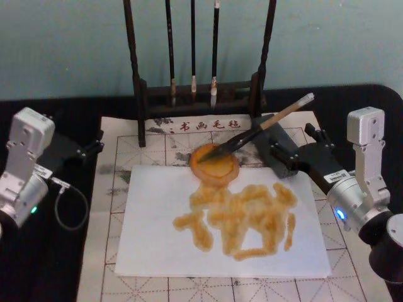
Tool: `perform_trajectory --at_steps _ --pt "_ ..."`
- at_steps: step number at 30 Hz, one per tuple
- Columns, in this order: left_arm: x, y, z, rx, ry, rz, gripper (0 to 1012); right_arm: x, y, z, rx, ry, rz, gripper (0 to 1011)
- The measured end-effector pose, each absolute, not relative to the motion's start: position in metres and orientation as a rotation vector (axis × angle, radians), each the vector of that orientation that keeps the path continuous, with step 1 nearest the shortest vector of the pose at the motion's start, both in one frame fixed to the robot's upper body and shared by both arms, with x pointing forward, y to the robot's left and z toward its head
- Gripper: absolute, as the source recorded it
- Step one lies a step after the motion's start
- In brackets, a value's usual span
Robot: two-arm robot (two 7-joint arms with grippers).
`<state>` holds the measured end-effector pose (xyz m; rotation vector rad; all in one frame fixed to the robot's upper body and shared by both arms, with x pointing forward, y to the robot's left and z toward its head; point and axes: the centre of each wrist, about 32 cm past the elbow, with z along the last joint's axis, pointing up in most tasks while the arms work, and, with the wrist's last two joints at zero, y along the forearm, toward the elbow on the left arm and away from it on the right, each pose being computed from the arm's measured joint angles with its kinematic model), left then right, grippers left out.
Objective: Pick up the brush from the inkstone, write on the paper, then place the brush back to its original position.
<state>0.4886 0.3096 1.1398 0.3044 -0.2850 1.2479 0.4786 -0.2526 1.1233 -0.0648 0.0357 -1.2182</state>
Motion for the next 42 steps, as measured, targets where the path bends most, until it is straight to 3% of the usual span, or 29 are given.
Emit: perform_trajectory --at_steps 42 --pt "0.4886 0.3096 1.1398 0.304 -0.285 1.248 1001 0.4785 -0.2526 1.1234 -0.063 0.042 -1.217 1002"
